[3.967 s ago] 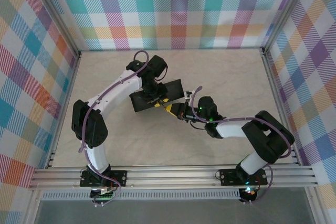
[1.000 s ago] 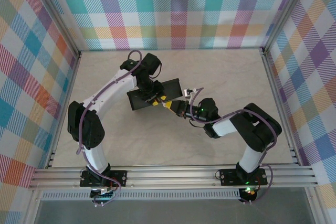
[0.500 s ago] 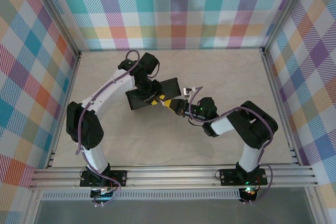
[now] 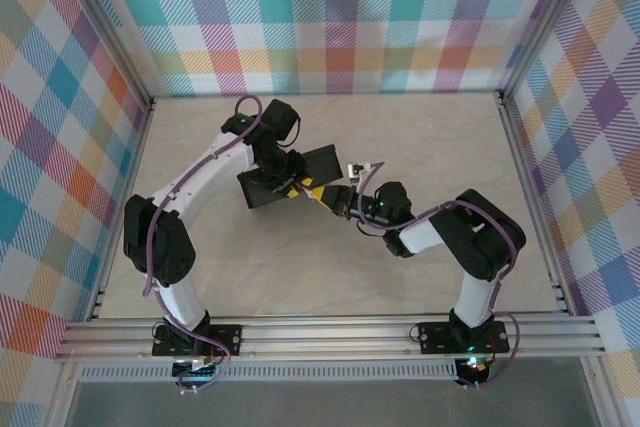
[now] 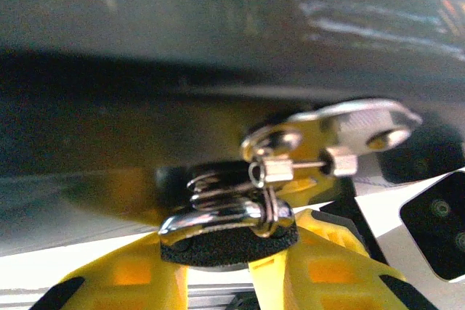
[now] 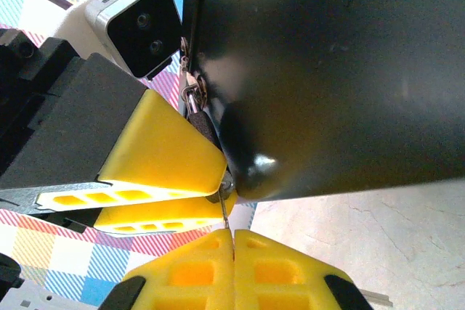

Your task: Unlock a padlock with a key

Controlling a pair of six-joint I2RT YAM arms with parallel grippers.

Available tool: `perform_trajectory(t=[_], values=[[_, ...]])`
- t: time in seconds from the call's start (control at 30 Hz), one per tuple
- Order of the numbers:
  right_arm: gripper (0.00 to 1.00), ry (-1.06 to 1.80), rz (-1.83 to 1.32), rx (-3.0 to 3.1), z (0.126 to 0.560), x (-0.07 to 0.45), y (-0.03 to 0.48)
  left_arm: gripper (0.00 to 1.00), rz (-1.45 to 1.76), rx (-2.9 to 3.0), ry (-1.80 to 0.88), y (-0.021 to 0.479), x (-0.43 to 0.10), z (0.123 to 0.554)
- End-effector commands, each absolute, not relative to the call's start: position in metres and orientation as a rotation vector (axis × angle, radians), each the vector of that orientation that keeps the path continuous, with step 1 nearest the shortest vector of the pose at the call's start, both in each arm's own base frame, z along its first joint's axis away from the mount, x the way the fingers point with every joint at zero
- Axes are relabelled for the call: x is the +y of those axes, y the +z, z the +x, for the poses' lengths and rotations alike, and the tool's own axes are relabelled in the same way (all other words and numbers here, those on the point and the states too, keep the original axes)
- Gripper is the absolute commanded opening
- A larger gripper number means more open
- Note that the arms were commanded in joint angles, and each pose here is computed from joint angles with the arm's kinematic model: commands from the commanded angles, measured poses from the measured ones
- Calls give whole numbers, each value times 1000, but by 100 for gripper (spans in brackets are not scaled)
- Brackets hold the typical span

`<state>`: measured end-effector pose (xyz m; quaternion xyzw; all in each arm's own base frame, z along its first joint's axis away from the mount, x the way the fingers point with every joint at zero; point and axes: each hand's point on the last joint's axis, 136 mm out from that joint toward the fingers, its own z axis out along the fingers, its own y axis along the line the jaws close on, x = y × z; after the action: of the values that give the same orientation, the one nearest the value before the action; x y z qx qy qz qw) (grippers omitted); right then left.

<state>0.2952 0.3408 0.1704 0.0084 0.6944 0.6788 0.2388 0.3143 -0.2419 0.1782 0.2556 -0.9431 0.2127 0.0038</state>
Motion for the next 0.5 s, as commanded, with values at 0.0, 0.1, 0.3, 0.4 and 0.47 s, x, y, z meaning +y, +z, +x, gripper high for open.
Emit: perform_trajectory(t=[0.0, 0.1, 0.3, 0.4, 0.47], values=[[0, 1900, -24, 1773, 302, 351, 204, 0, 717, -2889, 827, 200, -260, 298], [0, 1908, -17, 1777, 300, 353, 204, 0, 731, -2890, 831, 201, -259, 300], [0, 1974, 19, 1773, 293, 369, 213, 0, 765, -2873, 821, 194, -252, 303], [0, 1990, 58, 1776, 292, 377, 212, 0, 761, -2880, 828, 197, -252, 303], [0, 1977, 97, 1786, 295, 375, 206, 0, 759, -2884, 829, 199, -251, 303]])
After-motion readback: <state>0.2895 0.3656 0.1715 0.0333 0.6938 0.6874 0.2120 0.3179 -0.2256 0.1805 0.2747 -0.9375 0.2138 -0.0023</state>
